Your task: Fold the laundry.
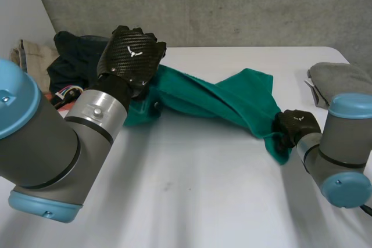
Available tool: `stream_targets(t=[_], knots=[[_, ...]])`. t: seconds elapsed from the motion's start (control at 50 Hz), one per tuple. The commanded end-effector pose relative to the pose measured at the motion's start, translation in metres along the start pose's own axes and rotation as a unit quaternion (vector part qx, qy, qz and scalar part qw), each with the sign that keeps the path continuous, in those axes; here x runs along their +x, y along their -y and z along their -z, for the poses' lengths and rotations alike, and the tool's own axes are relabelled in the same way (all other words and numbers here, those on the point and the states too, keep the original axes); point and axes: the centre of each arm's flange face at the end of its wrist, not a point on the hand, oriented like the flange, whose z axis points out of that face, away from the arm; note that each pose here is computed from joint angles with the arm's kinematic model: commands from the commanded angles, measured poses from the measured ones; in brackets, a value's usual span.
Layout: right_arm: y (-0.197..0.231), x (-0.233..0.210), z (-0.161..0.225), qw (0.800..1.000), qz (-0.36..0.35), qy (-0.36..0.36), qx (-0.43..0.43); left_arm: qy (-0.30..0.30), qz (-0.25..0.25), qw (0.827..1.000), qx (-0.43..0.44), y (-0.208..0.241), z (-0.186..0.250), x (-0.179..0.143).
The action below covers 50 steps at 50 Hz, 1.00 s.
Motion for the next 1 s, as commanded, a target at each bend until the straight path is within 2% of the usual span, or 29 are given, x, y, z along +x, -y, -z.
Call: stream_targets(t=[0.02,0.12,0.14,0.18,0.34,0.44,0.5,0.56,0.64,0.72,0.8,0.82,0.88,0.9,0.96,1.0], knots=[[0.007,0.013,-0.009,0.999,0.006,-0.039,0.026,0.008,0.0,1.0,0.01,0.009,0.005,-0.006],[0.07,0.024,0.031,0.991,0.01,-0.048,0.125,0.014,-0.002,1.0,0.0,0.012,0.01,-0.016],[0.092,0.027,0.046,0.986,0.023,-0.047,0.158,0.013,-0.003,1.0,-0.005,0.011,0.011,-0.017],[0.106,0.032,0.058,0.983,0.04,-0.042,0.174,0.017,-0.007,1.0,-0.016,0.007,0.011,-0.021],[0.149,0.076,0.104,0.978,0.164,-0.027,0.127,0.02,-0.011,0.991,-0.13,-0.034,0.019,-0.048],[0.17,0.084,0.129,0.973,0.209,-0.014,0.094,-0.026,-0.008,0.981,-0.195,-0.054,0.027,-0.044],[0.169,0.082,0.132,0.973,0.216,-0.003,0.076,-0.053,-0.016,0.976,-0.212,-0.063,0.025,-0.037],[0.162,0.081,0.128,0.972,0.229,0.011,0.046,-0.071,-0.05,0.97,-0.226,-0.077,0.015,-0.033],[0.145,0.084,0.089,0.966,0.257,0.021,0.001,-0.08,-0.102,0.966,-0.223,-0.093,-0.011,-0.033],[0.157,0.087,0.056,0.958,0.284,-0.019,0.003,-0.041,-0.149,0.973,-0.173,-0.085,-0.055,-0.049],[0.214,0.106,0.031,0.944,0.286,-0.134,0.097,0.055,-0.172,0.981,-0.065,-0.046,-0.109,-0.08],[0.246,0.109,0.029,0.929,0.275,-0.181,0.169,0.105,-0.179,0.978,-0.008,-0.023,-0.125,-0.096],[0.288,0.108,0.037,0.902,0.245,-0.222,0.278,0.183,-0.186,0.962,0.08,0.011,-0.139,-0.121],[0.301,0.106,0.042,0.89,0.223,-0.231,0.326,0.224,-0.186,0.948,0.126,0.026,-0.143,-0.13],[0.318,0.105,0.052,0.87,0.189,-0.238,0.389,0.279,-0.185,0.923,0.19,0.044,-0.146,-0.142],[0.32,0.104,0.056,0.867,0.186,-0.235,0.398,0.28,-0.185,0.923,0.19,0.042,-0.146,-0.141]])
